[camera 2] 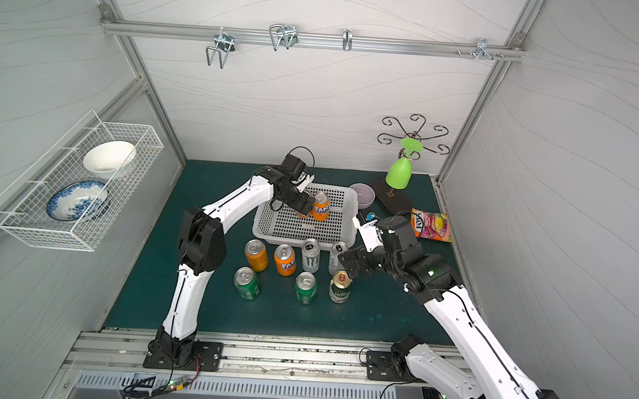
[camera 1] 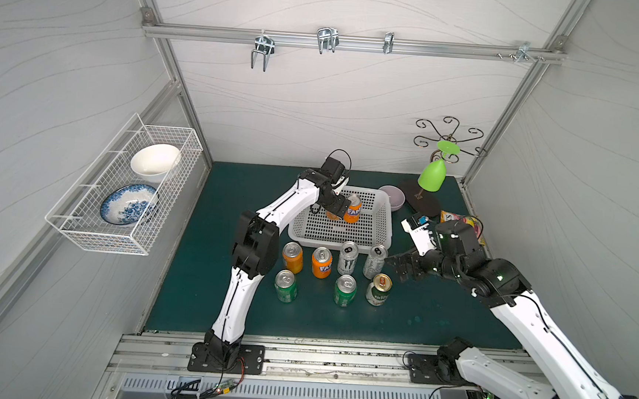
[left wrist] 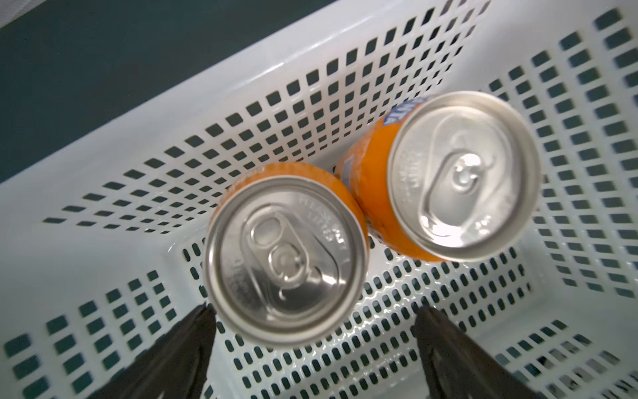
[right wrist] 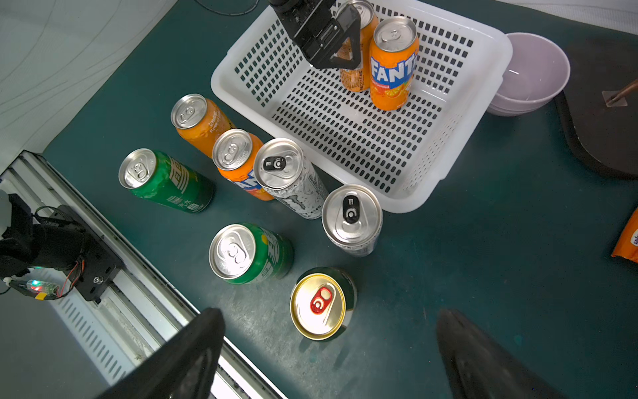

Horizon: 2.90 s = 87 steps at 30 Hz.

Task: Take out the drinks from the basket
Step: Pick up the drink from the basket, then place the drink at the center of the board.

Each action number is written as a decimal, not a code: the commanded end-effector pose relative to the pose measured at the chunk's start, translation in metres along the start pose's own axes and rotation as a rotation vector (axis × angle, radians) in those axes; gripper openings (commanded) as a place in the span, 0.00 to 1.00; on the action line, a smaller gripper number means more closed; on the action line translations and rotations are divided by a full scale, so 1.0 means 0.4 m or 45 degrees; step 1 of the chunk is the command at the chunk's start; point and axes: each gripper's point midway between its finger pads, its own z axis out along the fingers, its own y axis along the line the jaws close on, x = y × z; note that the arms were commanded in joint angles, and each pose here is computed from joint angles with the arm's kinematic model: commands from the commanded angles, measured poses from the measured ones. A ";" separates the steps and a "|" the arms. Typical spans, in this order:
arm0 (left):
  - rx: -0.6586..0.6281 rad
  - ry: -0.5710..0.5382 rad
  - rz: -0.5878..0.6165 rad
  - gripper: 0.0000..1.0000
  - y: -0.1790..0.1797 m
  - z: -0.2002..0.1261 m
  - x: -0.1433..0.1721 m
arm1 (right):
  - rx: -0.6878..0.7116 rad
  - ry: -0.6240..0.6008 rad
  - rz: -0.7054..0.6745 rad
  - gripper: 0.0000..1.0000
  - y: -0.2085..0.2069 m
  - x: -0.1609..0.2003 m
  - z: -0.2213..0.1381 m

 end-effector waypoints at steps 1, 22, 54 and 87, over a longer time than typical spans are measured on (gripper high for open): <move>0.009 -0.082 0.034 0.92 0.016 0.008 -0.051 | -0.006 0.023 -0.002 0.99 -0.001 0.020 -0.008; 0.077 -0.143 0.088 0.83 0.006 0.063 -0.098 | 0.002 0.059 0.015 0.99 -0.016 0.030 0.014; 0.024 -0.433 0.042 0.64 -0.008 -0.387 -0.067 | -0.004 0.076 0.088 0.99 -0.052 0.032 0.074; 0.180 -0.290 0.054 0.63 -0.301 -0.572 0.502 | -0.009 0.066 0.095 0.99 -0.060 0.024 0.076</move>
